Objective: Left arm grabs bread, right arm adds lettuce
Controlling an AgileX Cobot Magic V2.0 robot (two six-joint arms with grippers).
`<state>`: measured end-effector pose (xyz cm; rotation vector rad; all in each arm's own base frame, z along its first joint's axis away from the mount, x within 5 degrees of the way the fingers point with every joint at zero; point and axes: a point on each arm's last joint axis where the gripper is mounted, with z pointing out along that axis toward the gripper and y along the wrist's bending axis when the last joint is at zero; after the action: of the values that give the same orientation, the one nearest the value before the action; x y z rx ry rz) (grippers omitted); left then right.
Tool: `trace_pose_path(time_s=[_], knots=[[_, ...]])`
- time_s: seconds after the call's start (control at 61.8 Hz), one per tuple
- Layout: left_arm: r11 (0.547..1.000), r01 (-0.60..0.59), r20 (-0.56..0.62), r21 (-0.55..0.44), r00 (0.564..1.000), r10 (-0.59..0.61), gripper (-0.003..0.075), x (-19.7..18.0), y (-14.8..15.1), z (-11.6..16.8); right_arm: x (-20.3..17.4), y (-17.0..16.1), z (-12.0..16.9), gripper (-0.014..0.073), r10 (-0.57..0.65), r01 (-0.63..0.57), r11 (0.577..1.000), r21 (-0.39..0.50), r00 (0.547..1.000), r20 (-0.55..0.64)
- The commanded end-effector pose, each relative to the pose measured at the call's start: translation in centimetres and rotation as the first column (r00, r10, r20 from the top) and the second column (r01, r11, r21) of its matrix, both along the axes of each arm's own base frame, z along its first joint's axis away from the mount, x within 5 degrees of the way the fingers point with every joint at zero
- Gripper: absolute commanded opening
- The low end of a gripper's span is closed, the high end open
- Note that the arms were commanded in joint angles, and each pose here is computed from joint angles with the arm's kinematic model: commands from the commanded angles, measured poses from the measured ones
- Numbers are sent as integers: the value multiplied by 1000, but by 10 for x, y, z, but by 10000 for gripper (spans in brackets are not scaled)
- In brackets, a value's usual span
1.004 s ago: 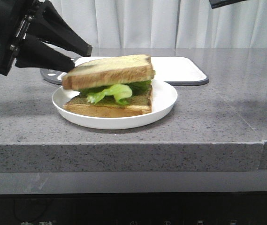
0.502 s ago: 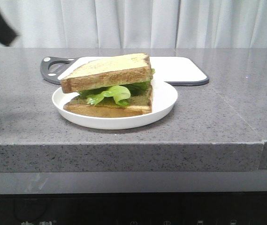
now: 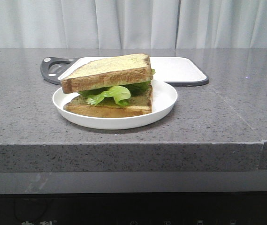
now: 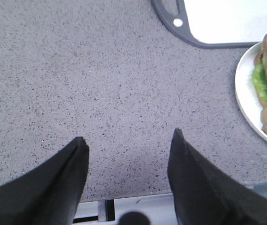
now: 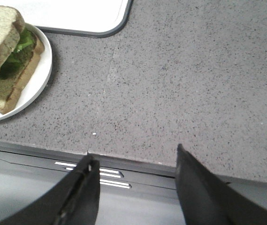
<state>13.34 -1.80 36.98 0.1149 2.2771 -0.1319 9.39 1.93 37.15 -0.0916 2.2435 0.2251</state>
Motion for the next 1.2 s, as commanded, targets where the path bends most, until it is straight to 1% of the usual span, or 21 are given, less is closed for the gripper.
trace_pose_path(time_s=[0.0, 0.194, 0.275, 0.34, 0.405, 0.47, 0.534, 0.551, 0.632, 0.729, 0.858, 1.182], knots=[[999, -25, 155, -46, 987, 32, 389, -12, 2, 8, -9, -2, 8, 395, -23, 22, 1000, 11, 992, 127], [998, -26, 275, -62, 961, 42, 387, -35, 4, 1, -30, -5, -2, 395, -28, 27, 1000, 7, 981, 190], [997, -26, 306, -66, 951, 45, 359, -38, 5, 0, -34, -6, -4, 375, -32, 34, 999, -4, 978, 205], [997, -26, 311, -67, 949, 45, 300, -38, 5, 0, -35, -7, -5, 304, -34, 38, 999, -11, 977, 210], [997, -26, 313, -67, 949, 46, 222, -38, 5, 1, -36, -7, -5, 225, -34, 37, 999, -11, 977, 210], [997, -26, 315, -68, 948, 46, 142, -38, 5, 1, -36, -7, -5, 118, -34, 37, 999, -11, 977, 210], [997, -26, 317, -68, 947, 46, 64, -38, 5, 1, -36, -7, -5, 38, -34, 38, 999, -11, 977, 211], [997, -26, 320, -68, 946, 46, 50, -38, 5, 1, -36, -7, -5, 10, -34, 38, 999, -11, 977, 211], [997, -26, 330, -70, 943, 48, -16, -37, 5, 2, -36, -7, -5, -73, -34, 38, 999, -11, 977, 211], [995, -18, 327, -94, 944, 48, -20, -37, 3, 2, -36, -7, -6, -68, -34, 38, 999, -15, 979, 202], [995, -18, 327, -95, 944, 48, -20, -37, 3, 2, -37, -7, -8, -67, -30, 33, 999, -19, 984, 174], [995, -18, 329, -95, 943, 49, -20, -37, 3, 2, -37, -7, -8, -67, -30, 33, 999, -19, 984, 174]])
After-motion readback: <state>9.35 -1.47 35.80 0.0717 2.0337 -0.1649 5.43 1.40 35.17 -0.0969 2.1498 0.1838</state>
